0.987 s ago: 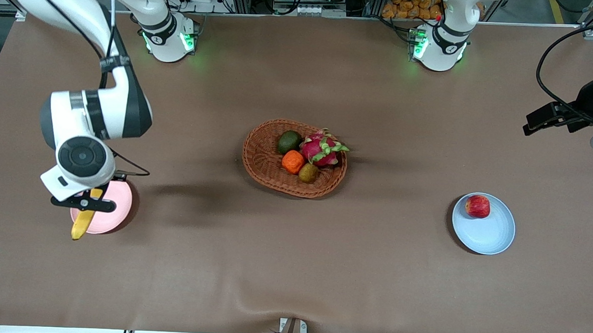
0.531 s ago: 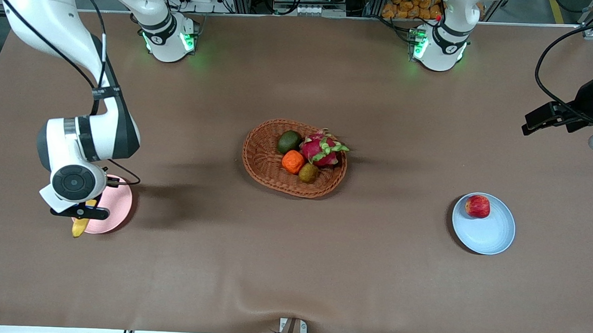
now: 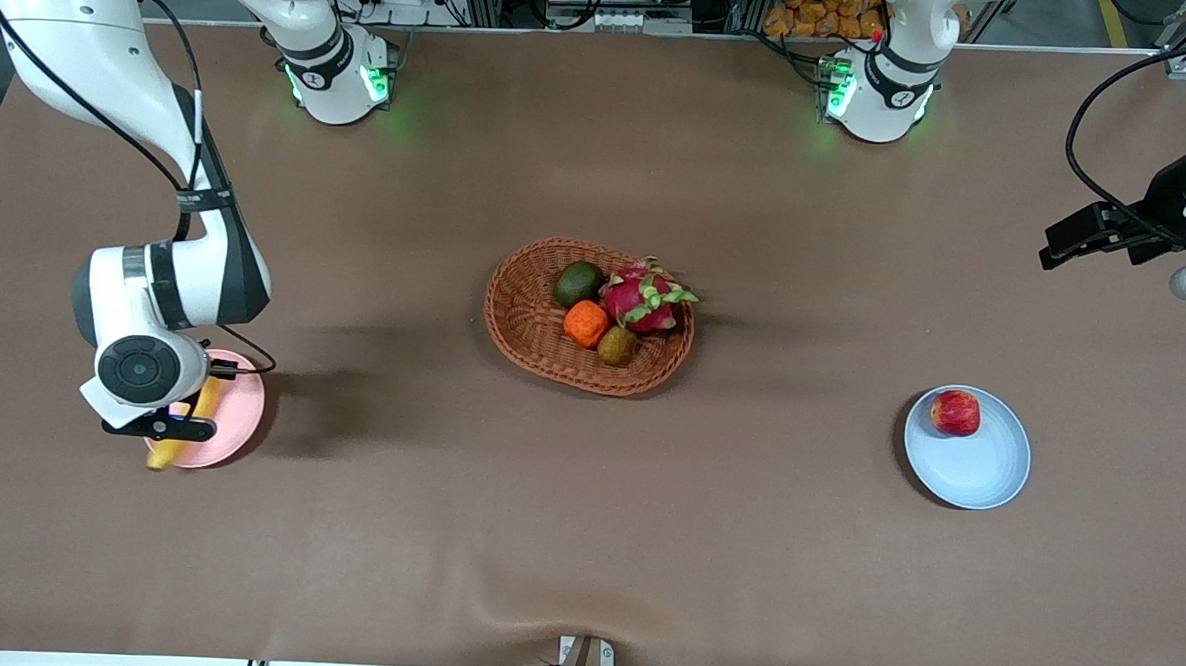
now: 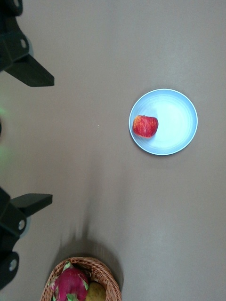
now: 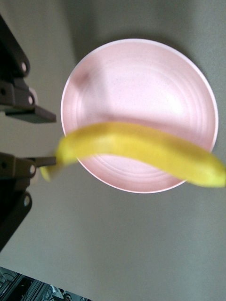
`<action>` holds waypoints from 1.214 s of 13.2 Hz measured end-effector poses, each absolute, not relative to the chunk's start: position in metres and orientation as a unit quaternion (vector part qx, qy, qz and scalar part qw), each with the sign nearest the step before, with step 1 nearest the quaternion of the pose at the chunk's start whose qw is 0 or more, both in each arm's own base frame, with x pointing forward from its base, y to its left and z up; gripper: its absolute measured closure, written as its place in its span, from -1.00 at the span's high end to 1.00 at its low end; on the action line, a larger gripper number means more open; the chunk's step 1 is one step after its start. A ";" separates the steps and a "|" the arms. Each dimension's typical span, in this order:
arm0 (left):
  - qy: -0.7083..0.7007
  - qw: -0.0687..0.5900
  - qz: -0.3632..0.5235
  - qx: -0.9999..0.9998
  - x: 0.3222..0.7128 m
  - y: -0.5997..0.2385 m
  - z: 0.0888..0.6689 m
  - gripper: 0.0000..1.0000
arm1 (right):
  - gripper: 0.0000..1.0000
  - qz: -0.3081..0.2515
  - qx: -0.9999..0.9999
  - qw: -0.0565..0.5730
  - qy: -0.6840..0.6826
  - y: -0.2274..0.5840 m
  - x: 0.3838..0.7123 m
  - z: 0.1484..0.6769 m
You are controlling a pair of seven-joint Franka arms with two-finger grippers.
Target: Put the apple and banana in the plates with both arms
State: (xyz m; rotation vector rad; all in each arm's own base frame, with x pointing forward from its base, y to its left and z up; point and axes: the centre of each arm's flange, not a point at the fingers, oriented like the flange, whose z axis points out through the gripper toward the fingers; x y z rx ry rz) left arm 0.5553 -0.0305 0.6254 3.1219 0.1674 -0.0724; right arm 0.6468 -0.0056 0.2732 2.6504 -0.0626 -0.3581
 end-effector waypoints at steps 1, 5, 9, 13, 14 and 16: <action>0.053 0.007 -0.023 0.998 0.555 -0.031 0.625 1.00 | 0.09 -0.131 0.964 0.230 -0.020 -0.002 0.646 0.273; 0.053 0.007 -0.023 0.998 0.555 -0.031 0.626 1.00 | 0.93 -0.127 0.966 0.227 -0.008 0.021 0.645 0.295; 0.053 0.007 -0.021 0.998 0.554 -0.032 0.628 1.00 | 1.00 -0.100 0.979 0.178 -0.006 0.053 0.636 0.370; 0.051 0.007 -0.012 0.999 0.549 -0.035 0.637 1.00 | 1.00 -0.077 0.995 0.059 -0.011 0.016 0.621 0.449; 0.055 0.006 -0.011 0.998 0.548 -0.044 0.639 1.00 | 1.00 -0.069 0.996 0.048 -0.012 0.006 0.614 0.468; 0.070 0.005 -0.009 0.998 0.544 -0.071 0.641 1.00 | 1.00 -0.062 0.997 0.042 -0.011 0.004 0.597 0.505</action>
